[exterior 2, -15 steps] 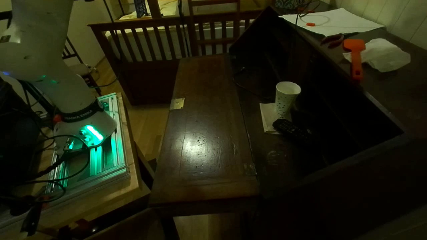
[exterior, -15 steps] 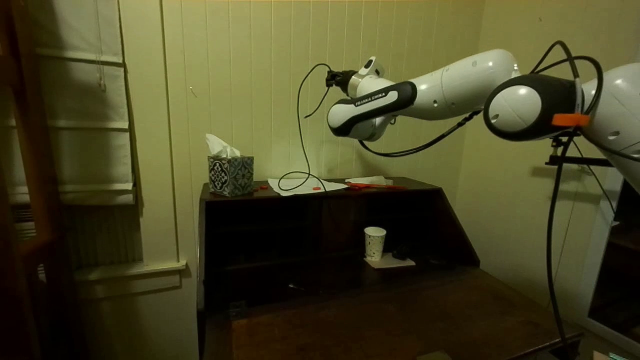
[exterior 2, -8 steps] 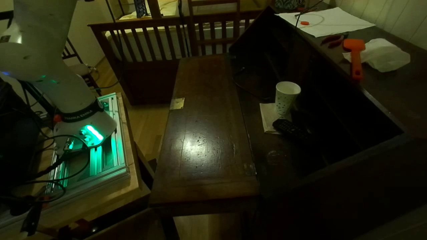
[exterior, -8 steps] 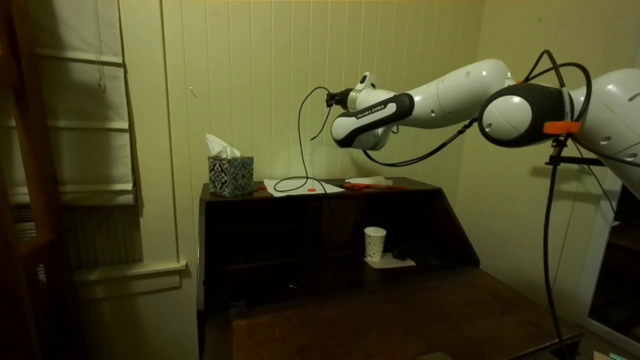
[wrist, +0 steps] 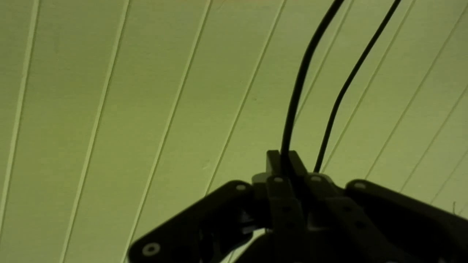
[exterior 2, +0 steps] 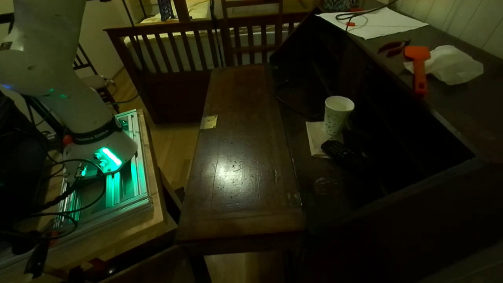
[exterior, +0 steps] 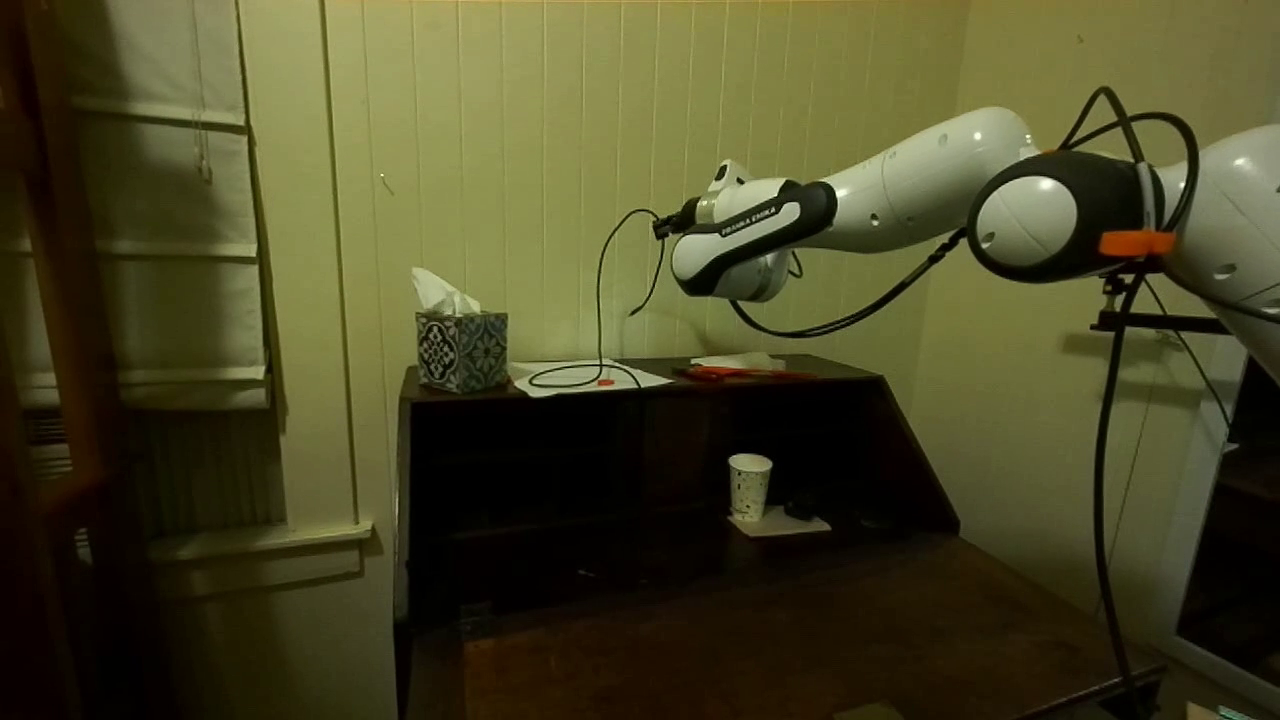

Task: Put the cable on the top shelf

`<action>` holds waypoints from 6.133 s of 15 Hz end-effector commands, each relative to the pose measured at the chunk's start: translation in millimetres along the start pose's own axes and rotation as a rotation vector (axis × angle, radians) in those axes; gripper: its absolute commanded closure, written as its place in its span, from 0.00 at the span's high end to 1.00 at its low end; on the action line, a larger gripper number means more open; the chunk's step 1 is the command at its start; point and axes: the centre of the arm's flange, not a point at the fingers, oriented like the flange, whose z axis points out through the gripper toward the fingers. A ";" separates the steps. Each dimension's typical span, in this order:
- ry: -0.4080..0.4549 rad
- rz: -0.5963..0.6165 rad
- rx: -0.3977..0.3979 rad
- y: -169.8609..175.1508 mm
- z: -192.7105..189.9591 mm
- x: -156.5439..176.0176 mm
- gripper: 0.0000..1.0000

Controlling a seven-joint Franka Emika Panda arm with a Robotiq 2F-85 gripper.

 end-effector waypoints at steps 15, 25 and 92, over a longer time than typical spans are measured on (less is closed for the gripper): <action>0.087 -0.101 0.204 -41.6 -24.4 -60.9 0.38; 0.072 -0.120 0.457 -18.9 -83.7 95.6 1.00; -0.772 -0.567 1.238 -248.1 -174.4 -255.0 1.00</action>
